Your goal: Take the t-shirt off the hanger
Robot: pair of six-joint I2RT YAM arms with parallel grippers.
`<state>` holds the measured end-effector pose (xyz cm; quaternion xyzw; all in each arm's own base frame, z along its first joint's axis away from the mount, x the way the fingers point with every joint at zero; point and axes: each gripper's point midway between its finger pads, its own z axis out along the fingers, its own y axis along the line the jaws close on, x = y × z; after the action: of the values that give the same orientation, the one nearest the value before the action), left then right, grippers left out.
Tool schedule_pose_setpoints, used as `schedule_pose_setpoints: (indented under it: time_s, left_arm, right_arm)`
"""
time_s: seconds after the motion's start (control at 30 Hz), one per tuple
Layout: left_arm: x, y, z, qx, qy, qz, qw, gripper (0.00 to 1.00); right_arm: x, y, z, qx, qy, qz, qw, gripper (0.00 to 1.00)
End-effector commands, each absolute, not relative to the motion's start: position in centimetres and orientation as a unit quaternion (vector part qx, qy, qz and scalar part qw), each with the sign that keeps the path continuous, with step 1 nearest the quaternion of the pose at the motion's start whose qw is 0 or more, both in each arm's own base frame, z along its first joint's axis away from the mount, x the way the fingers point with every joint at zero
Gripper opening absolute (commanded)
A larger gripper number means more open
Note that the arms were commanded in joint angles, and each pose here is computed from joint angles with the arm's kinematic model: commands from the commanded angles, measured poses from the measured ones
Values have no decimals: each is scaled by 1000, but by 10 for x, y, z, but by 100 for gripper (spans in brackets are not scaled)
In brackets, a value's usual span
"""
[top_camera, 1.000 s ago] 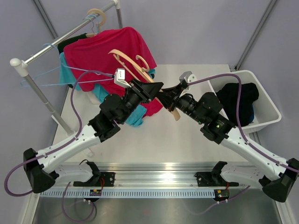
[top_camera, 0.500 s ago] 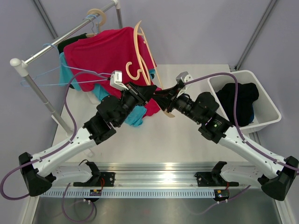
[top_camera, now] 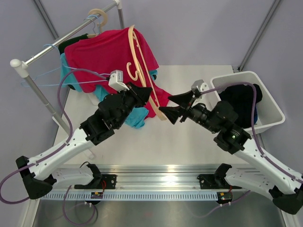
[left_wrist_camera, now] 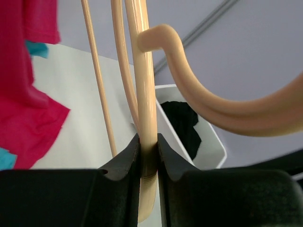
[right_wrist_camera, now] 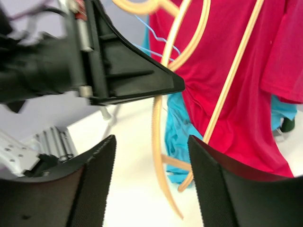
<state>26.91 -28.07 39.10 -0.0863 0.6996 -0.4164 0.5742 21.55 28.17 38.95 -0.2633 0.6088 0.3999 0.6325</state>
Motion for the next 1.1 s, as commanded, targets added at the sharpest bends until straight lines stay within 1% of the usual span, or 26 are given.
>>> schedule_pose_setpoints:
  time_s: [0.0,0.1,0.13,0.27,0.37,0.4,0.47,0.5,0.6,0.7,0.77,0.83,0.87,0.93,1.07]
  left_arm:
    - [271,-240,411,-129,691,-362,613,0]
    - [271,-215,402,-151,704,-312,620,0]
    - [272,-201,393,-165,712,-279,623,0]
    - [269,-165,391,-200,706,-221,643,0]
    - [270,-149,408,-201,696,-184,664,0]
    - [270,-138,423,-219,684,-170,675,0]
    - [275,-130,428,-226,682,-132,683,0]
    - [274,-117,441,-241,671,-104,693,0]
    - [280,-104,449,-257,663,-44,701,0]
    - [291,-96,464,-271,654,-36,705,0]
    - [298,-94,466,-275,653,-45,704,0]
    - [308,-87,464,-279,658,-32,699,0]
    - [309,-85,473,-292,651,-41,699,0]
    - [318,-87,466,-288,664,-21,690,0]
    - [335,-84,465,-302,665,-30,682,0]
  right_arm:
    - [184,262,415,-258,573,438,642,72]
    - [169,245,420,-243,559,451,652,78]
    - [167,239,418,-237,557,449,657,80]
    - [166,232,413,-227,567,444,655,84]
    - [163,235,410,-231,572,452,645,89]
    - [162,236,410,-230,573,455,641,91]
    - [161,238,407,-232,576,459,636,91]
    - [162,238,407,-231,577,459,635,92]
    - [162,239,398,-230,592,457,622,96]
    - [162,241,396,-226,601,461,612,100]
    - [161,241,394,-226,605,465,606,100]
    - [160,241,392,-225,607,467,603,99]
    - [159,240,392,-224,606,467,603,100]
    - [159,239,393,-220,604,467,607,100]
    - [158,238,393,-219,604,470,605,99]
